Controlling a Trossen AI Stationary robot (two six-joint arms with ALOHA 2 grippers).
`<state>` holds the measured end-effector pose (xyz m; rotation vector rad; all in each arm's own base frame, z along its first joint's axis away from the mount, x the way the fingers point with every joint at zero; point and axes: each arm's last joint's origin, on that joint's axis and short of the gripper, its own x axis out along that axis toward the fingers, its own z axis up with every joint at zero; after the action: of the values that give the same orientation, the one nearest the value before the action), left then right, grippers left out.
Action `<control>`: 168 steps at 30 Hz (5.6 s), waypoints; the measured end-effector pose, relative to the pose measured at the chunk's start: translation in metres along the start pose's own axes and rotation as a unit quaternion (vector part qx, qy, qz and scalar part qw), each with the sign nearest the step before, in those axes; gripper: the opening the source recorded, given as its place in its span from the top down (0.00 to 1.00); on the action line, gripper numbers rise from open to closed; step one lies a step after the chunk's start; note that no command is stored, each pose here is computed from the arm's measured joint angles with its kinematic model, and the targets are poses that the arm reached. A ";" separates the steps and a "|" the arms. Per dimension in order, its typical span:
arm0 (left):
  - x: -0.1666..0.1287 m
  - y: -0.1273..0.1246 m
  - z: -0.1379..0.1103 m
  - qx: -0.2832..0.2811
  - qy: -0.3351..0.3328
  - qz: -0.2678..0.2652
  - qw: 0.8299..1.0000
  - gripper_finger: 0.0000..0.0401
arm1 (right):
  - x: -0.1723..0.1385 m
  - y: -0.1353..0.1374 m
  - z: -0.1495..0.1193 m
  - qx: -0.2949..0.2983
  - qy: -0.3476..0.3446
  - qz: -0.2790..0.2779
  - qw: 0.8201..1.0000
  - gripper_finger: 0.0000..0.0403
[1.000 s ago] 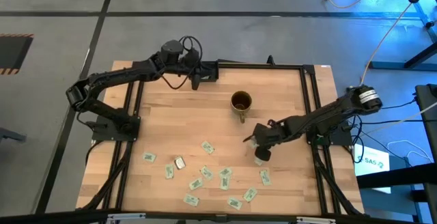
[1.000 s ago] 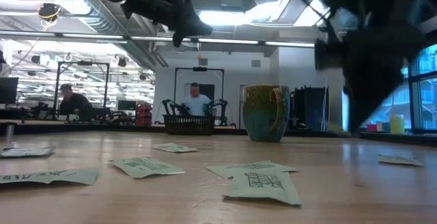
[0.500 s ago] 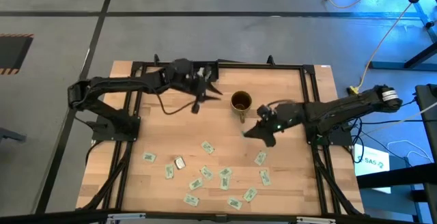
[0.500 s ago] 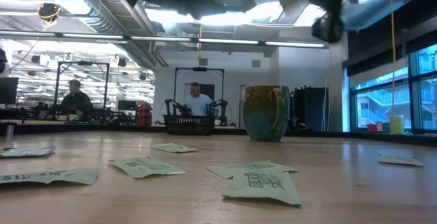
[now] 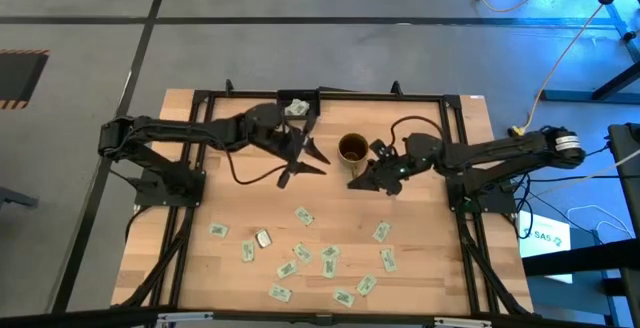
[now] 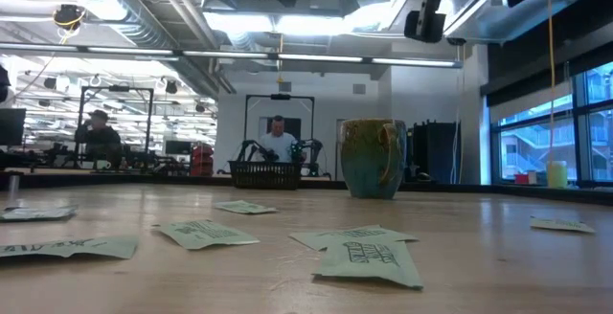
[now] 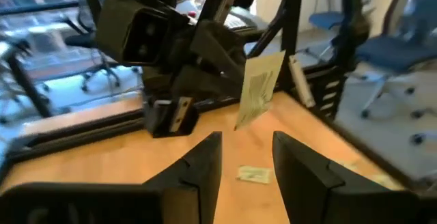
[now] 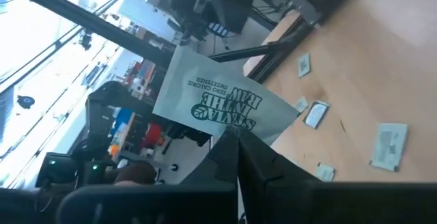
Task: Pick and place Stevia / Truvia into bins
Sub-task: Put the stevia packet into the black container
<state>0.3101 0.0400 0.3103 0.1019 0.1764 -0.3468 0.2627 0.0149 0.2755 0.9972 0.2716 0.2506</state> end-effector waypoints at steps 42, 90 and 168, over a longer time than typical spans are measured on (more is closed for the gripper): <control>0.002 -0.008 -0.002 -0.064 0.000 -0.094 0.994 0.70 | 0.047 0.001 0.031 -0.003 0.020 0.026 0.999 1.00; 0.064 -0.063 -0.088 0.071 0.334 -0.097 0.935 0.72 | -0.019 -0.039 0.019 -0.124 0.017 -0.462 0.878 1.00; -0.037 0.108 -0.058 -0.150 0.291 0.371 0.869 0.99 | -0.020 -0.039 0.013 -0.098 0.024 -0.472 0.876 0.96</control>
<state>0.3046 0.1608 0.2676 -0.0414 0.7623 0.5007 0.2517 -0.0225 0.2509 0.5634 0.7298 -0.5837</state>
